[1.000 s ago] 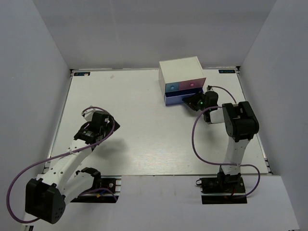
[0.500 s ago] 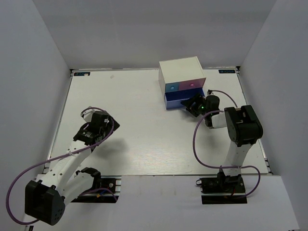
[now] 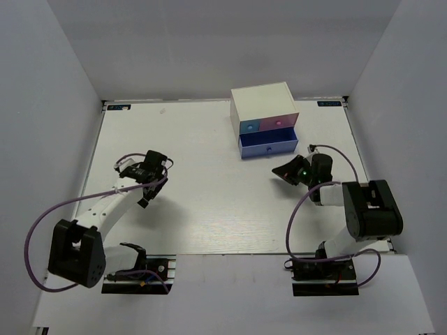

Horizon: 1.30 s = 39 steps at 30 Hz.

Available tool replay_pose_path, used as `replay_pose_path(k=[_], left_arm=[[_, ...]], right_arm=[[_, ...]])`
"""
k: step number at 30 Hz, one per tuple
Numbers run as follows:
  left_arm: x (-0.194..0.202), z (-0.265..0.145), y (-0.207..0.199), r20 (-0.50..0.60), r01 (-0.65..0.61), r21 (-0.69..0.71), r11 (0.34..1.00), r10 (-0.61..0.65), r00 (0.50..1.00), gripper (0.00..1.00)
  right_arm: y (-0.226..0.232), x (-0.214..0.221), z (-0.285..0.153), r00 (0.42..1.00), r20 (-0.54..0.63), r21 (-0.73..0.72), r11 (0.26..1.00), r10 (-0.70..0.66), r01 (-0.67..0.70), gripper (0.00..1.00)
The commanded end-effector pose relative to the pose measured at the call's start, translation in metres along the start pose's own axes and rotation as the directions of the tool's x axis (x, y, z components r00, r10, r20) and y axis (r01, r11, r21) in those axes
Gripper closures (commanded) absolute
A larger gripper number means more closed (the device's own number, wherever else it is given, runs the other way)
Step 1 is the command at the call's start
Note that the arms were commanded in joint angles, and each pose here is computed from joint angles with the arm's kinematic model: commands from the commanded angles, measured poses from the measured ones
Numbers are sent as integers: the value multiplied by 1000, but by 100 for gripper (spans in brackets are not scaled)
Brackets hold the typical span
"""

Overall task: Sort the stationery into containers
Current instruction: Open the drawer in the storage box, then pick up the stapler from the center of the board.

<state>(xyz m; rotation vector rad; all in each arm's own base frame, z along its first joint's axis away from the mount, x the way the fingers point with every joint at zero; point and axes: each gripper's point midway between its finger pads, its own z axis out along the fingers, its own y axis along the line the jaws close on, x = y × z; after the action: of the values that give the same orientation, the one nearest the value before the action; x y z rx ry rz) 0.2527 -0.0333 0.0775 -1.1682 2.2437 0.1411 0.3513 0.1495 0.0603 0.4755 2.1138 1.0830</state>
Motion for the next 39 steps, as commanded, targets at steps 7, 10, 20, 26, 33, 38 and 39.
replay_pose_path(k=[7, 10, 20, 26, 33, 38, 39], left_arm=[[-31, 18, 32, 35, -28, -265, 964, 38, 999, 32], [-42, 24, 42, 32, -19, -302, 953, 30, 999, 15], [-65, 52, 37, 26, -46, -277, 960, 56, 998, 1], [-69, 74, 34, 8, -28, -265, 964, 32, 999, 3], [-64, 85, 29, -26, -22, -230, 973, 16, 1000, 46], [-59, 75, 13, -36, -39, -106, 994, 36, 999, 70], [-63, 72, 7, -29, -46, -72, 996, 44, 999, 74]], right_arm=[[6, 27, -46, 987, -97, -70, 990, -129, 123, 94], [11, 21, -52, 979, -74, -89, 979, -189, 182, 78], [14, 16, -57, 978, -59, -113, 975, -199, 191, 70], [22, 1, -61, 977, -24, -139, 969, -212, 207, 70], [38, -6, -66, 966, -2, -186, 949, -259, 254, 70], [41, -8, -71, 957, 5, -190, 940, -290, 285, 70], [41, -9, -71, 956, 8, -187, 939, -292, 288, 70]])
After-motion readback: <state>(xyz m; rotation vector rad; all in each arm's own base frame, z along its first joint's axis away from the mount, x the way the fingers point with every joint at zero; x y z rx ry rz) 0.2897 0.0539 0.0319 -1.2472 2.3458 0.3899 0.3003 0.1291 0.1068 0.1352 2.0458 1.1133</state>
